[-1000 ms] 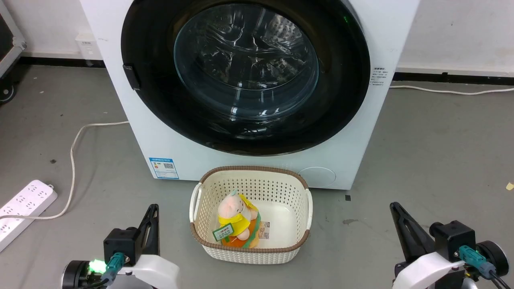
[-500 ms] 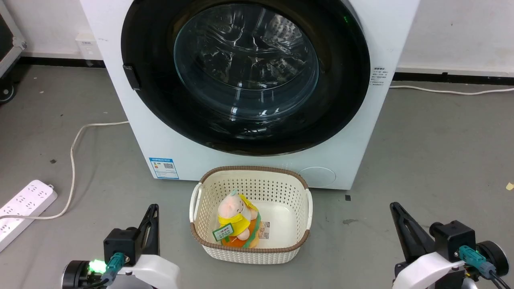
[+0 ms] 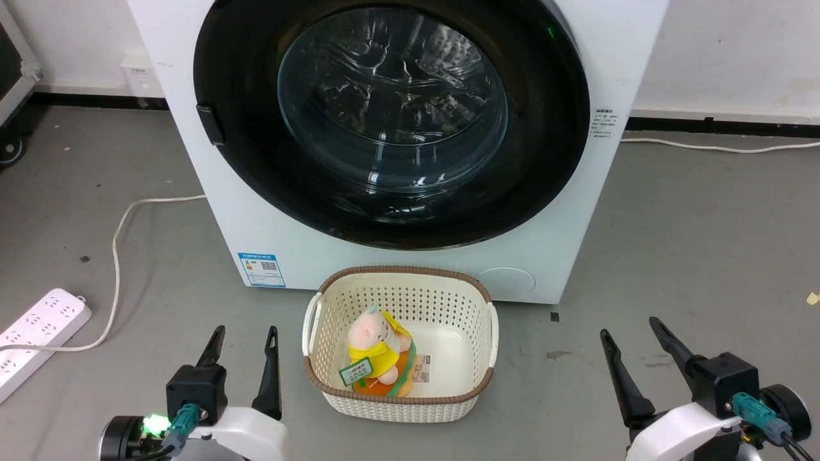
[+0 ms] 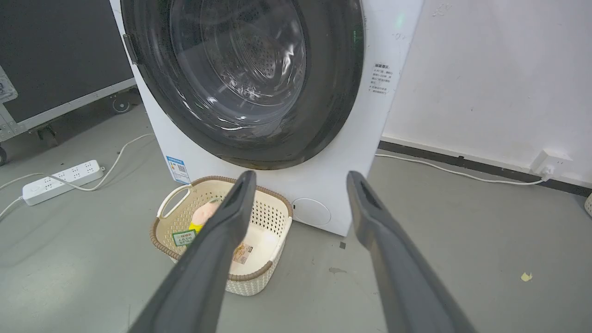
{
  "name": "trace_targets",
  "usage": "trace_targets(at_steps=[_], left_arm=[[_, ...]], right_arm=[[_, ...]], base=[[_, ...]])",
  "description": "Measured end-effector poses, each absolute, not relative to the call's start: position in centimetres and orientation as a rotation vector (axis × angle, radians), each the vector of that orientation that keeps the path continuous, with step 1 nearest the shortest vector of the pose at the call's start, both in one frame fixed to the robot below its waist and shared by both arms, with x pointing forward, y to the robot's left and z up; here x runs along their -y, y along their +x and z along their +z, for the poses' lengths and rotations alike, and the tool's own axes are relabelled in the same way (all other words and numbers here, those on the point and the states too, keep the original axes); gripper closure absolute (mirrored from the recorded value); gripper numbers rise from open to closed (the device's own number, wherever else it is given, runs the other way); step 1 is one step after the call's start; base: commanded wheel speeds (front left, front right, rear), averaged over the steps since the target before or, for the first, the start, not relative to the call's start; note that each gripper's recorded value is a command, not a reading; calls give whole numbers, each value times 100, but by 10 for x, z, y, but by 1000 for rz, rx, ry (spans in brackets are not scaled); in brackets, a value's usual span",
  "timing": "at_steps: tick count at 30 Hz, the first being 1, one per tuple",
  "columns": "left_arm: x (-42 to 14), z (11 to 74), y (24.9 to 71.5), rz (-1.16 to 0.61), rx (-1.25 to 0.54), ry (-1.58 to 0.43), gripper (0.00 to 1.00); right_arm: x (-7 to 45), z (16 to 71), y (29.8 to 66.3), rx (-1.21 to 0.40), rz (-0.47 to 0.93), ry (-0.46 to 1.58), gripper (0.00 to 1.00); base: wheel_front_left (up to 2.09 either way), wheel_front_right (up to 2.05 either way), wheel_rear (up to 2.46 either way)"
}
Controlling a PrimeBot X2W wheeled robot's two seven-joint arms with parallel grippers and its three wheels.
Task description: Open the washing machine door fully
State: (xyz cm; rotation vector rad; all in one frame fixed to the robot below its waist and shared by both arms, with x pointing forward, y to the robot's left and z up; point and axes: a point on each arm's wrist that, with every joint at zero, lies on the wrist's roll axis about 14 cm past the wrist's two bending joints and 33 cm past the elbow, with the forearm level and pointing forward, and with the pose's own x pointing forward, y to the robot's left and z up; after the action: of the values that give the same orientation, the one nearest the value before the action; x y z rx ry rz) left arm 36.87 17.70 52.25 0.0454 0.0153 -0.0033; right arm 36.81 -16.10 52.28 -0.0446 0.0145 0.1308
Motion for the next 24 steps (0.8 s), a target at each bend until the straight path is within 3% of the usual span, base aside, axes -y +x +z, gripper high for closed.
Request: trace_targets(at_steps=[24], left_arm=[[-168,523,371,-29,15,44,0]], right_arm=[[161,525,377,20,132,42,0]], base=[[0,0,0]])
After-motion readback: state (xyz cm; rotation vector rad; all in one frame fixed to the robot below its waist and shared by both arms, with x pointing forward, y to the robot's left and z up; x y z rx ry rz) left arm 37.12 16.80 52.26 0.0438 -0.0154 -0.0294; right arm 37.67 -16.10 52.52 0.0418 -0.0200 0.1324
